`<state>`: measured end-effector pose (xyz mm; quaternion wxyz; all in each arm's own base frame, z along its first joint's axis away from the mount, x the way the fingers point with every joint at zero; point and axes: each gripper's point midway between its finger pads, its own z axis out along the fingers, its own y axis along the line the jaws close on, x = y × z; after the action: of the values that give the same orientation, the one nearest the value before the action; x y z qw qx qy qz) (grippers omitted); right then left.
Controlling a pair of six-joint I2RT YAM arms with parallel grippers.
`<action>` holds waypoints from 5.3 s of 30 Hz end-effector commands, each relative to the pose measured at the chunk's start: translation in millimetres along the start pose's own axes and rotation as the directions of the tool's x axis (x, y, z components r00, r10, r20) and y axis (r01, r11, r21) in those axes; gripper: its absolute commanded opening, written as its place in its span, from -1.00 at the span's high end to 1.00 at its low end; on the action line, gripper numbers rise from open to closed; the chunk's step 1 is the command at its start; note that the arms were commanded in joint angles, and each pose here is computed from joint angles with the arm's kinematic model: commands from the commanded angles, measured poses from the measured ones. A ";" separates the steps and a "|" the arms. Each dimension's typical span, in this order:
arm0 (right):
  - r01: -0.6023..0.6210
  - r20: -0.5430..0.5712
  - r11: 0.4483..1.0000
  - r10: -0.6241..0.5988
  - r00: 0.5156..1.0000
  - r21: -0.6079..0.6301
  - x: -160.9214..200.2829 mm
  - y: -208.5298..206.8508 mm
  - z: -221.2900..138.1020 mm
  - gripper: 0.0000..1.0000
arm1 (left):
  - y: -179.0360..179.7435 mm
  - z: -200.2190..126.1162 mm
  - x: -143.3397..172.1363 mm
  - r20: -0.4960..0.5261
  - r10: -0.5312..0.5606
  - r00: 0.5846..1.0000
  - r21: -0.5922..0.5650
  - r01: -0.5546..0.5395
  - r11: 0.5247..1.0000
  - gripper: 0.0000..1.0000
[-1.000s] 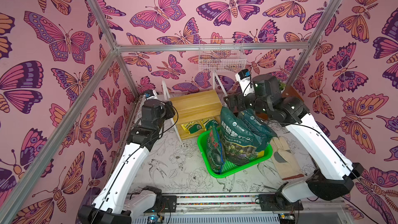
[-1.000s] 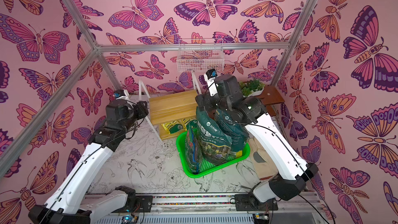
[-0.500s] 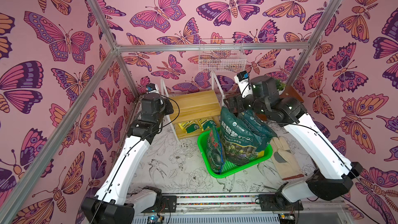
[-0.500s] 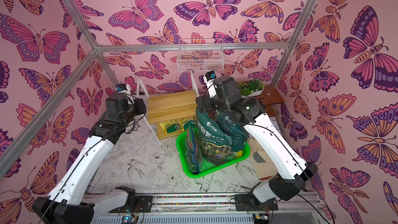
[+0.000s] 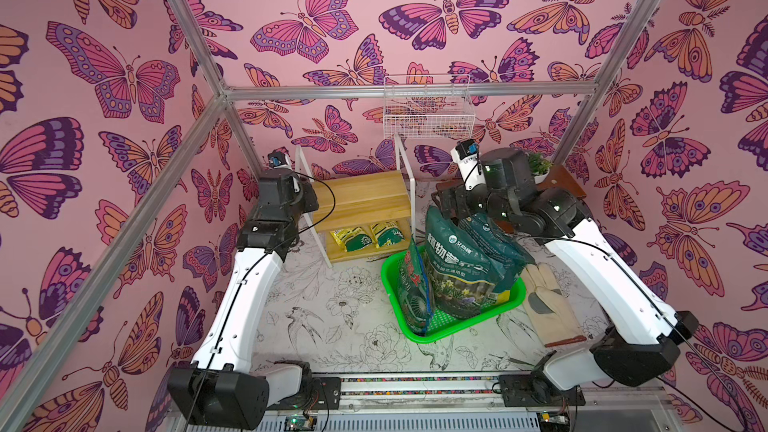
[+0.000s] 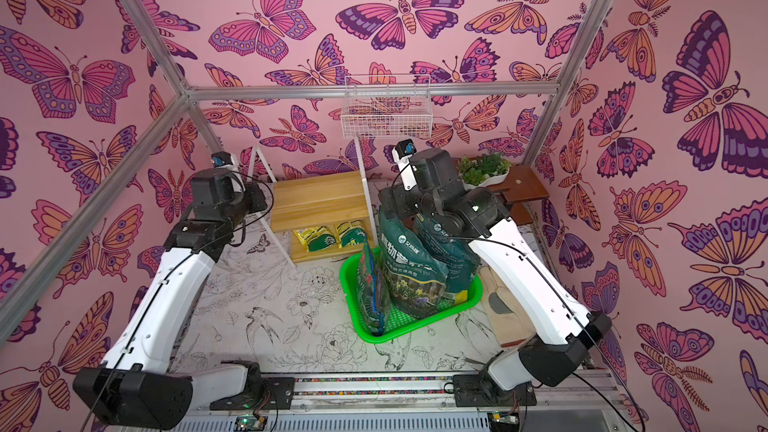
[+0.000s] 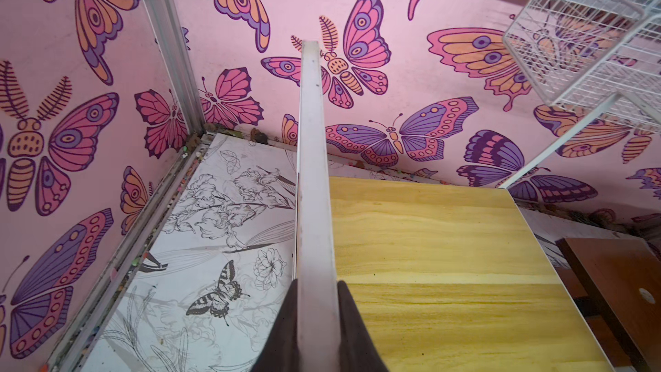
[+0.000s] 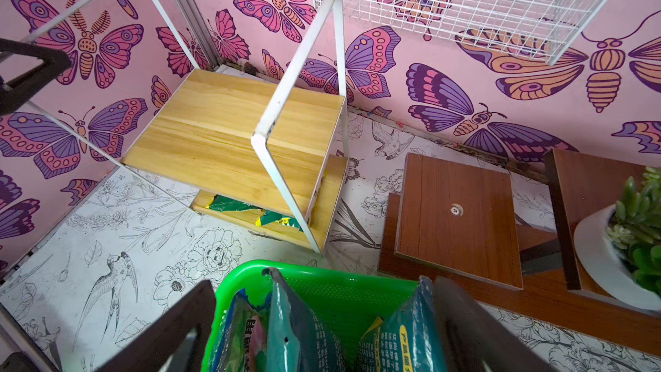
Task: Take down the fertilizer bag from the shelf
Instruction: Adjust the shelf at the center of the board, then pick up the fertilizer bag from the shelf.
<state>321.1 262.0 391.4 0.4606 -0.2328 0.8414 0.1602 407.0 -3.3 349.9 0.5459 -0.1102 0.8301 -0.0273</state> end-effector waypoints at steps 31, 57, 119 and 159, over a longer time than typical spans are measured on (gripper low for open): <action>0.006 -0.069 0.998 -0.002 0.998 0.056 33.3 -12.7 6.2 -0.96 | -3.4 -110.0 57.6 -0.080 -0.608 0.790 0.270 0.604 0.750 -0.40; -0.029 0.003 0.987 0.029 1.000 0.158 40.6 -35.8 -25.9 -0.96 | 0.8 20.3 228.1 -0.345 -0.878 0.331 -0.035 0.930 0.365 0.10; 0.110 -0.042 0.982 -0.105 0.994 0.151 64.2 -38.5 -27.1 -0.98 | -53.1 22.2 179.8 -0.364 -0.793 0.488 0.145 0.871 0.470 1.00; 0.462 0.122 0.816 -0.449 0.885 -0.348 60.5 160.6 -31.6 -0.57 | -159.1 -156.6 69.3 -0.536 -0.641 0.549 0.475 0.824 0.309 1.00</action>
<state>180.8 347.6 361.5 0.4388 -0.5002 0.7211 0.1931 268.0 -188.7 339.1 0.3302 -0.2797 0.7042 -0.5629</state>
